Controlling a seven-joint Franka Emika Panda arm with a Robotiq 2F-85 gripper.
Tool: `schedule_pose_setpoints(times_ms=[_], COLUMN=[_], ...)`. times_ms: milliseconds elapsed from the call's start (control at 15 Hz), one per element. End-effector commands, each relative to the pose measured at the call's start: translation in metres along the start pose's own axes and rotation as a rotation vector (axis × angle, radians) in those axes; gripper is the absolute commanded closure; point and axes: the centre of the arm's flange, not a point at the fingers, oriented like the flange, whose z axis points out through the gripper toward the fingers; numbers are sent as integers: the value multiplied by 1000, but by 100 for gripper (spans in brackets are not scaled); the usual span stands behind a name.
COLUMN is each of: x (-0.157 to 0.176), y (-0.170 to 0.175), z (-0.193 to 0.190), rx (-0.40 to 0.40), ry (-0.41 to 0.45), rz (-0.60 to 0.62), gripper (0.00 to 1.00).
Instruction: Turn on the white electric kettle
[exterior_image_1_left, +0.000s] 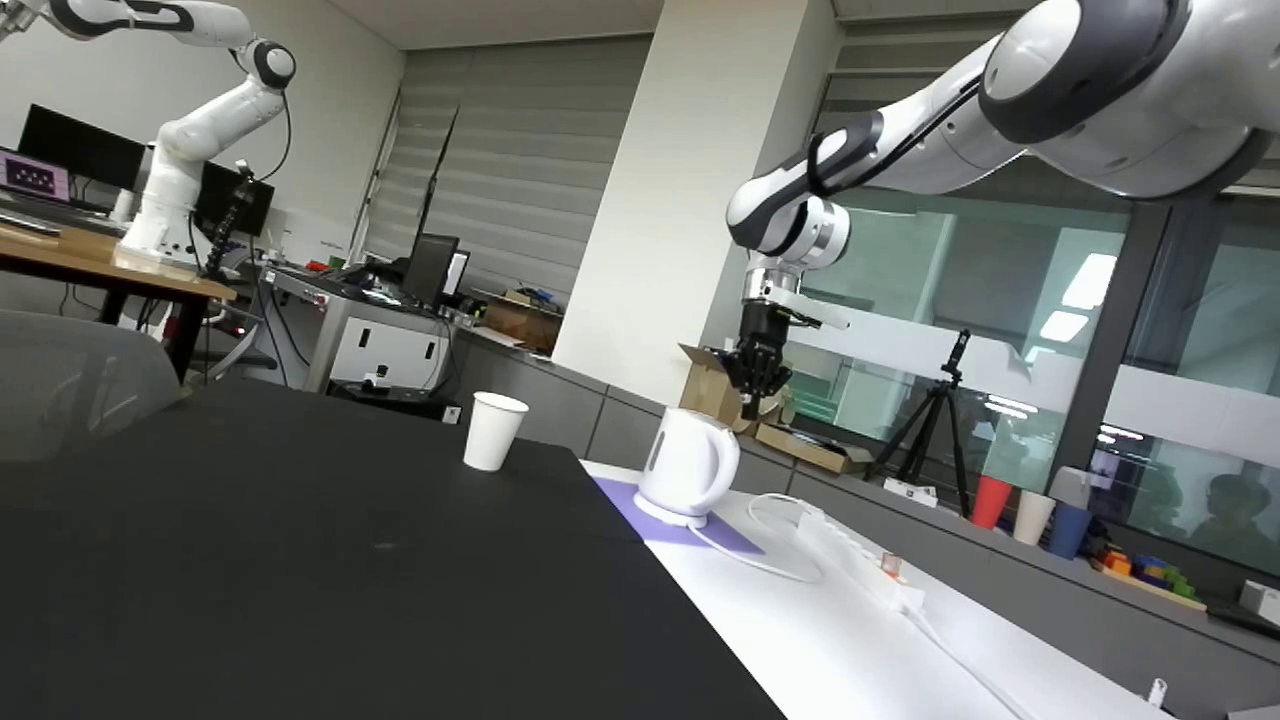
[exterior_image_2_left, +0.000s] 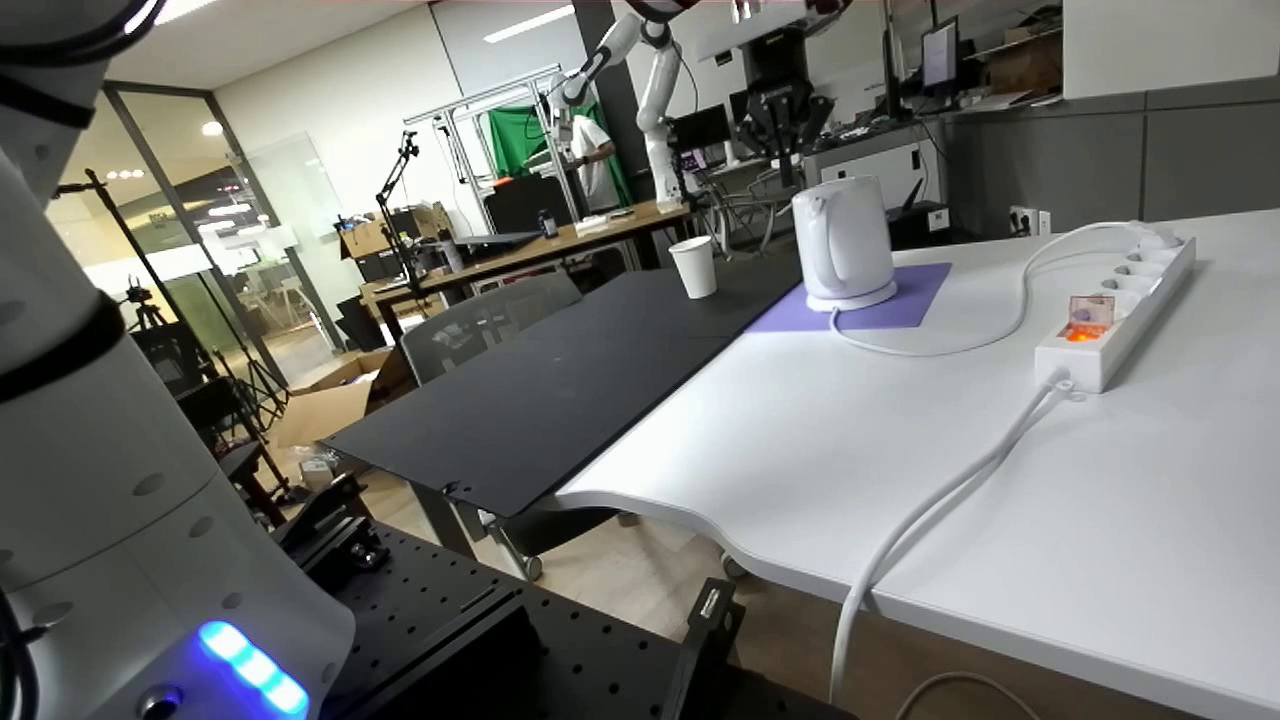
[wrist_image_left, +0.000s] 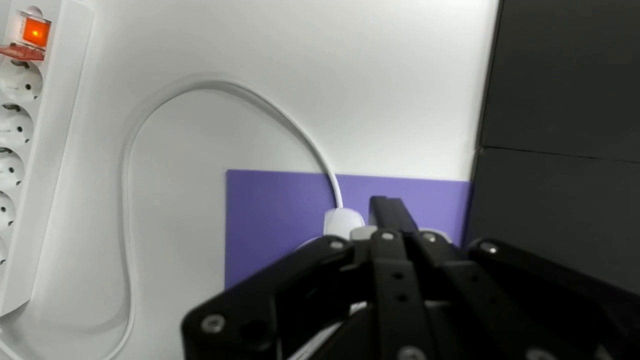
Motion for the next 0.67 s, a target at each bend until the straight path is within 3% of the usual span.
schedule_pose_setpoints(times_ms=[0,133,600], x=[29,30,42], y=[32,46,46], z=[-23,-27,1], rx=[21,24,47], ry=[-17,-32,-86], rz=[-3,2,-7], gripper=[100,100,100])
